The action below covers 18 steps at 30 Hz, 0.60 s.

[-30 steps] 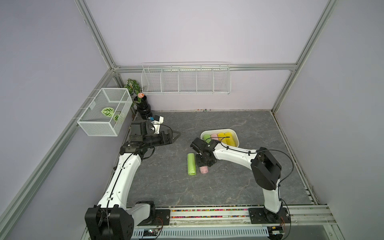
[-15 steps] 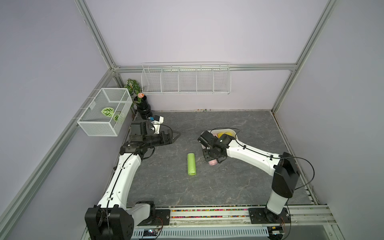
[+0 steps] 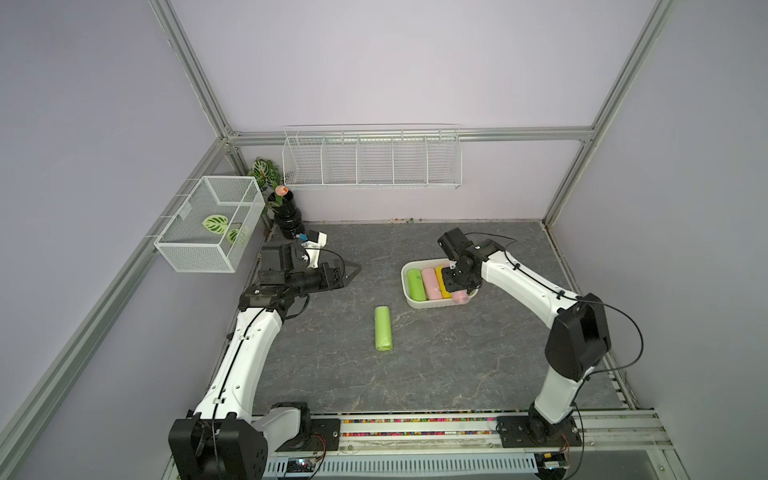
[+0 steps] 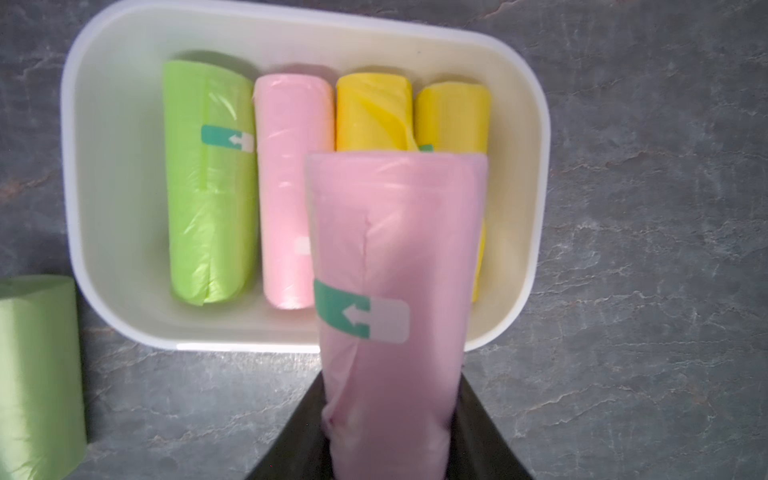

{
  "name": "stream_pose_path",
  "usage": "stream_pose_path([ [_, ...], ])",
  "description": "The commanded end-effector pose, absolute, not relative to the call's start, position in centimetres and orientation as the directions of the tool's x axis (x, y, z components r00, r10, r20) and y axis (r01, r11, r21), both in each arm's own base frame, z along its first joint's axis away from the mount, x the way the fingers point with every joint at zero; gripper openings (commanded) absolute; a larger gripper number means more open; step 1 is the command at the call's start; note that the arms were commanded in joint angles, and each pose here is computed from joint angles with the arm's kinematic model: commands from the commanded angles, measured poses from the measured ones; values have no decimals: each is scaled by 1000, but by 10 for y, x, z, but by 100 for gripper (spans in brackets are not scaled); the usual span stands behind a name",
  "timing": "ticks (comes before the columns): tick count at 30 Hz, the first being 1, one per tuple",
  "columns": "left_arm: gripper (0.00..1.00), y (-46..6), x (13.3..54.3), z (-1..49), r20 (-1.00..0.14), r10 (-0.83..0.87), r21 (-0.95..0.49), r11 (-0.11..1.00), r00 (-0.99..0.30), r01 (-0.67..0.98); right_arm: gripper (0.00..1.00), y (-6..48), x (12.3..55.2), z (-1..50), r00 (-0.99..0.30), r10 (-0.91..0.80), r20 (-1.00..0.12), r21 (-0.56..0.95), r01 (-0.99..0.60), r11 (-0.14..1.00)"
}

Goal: Put the roll of trash bags into the storage box
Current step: Place the roll of trash bags in the storage box.

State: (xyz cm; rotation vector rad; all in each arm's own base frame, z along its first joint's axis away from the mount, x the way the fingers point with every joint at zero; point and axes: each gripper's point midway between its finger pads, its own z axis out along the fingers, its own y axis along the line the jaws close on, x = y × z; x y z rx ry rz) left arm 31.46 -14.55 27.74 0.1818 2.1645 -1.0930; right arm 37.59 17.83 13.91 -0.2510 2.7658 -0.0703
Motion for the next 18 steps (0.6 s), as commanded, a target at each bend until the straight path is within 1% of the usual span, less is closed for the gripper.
stream_pose_path([
  [1, 99, -145, 312, 279, -651, -174, -651, 629, -739, 425, 30, 176, 386, 135, -925, -200, -324, -75, -186, 980],
  [9, 99, -145, 311, 280, -656, -175, -646, 633, -734, 426, 30, 176, 414, 118, -931, -208, -300, -88, -190, 978],
  [18, 99, -143, 310, 280, -659, -176, -641, 640, -731, 424, 29, 176, 427, 92, -949, -180, -261, -60, -170, 984],
])
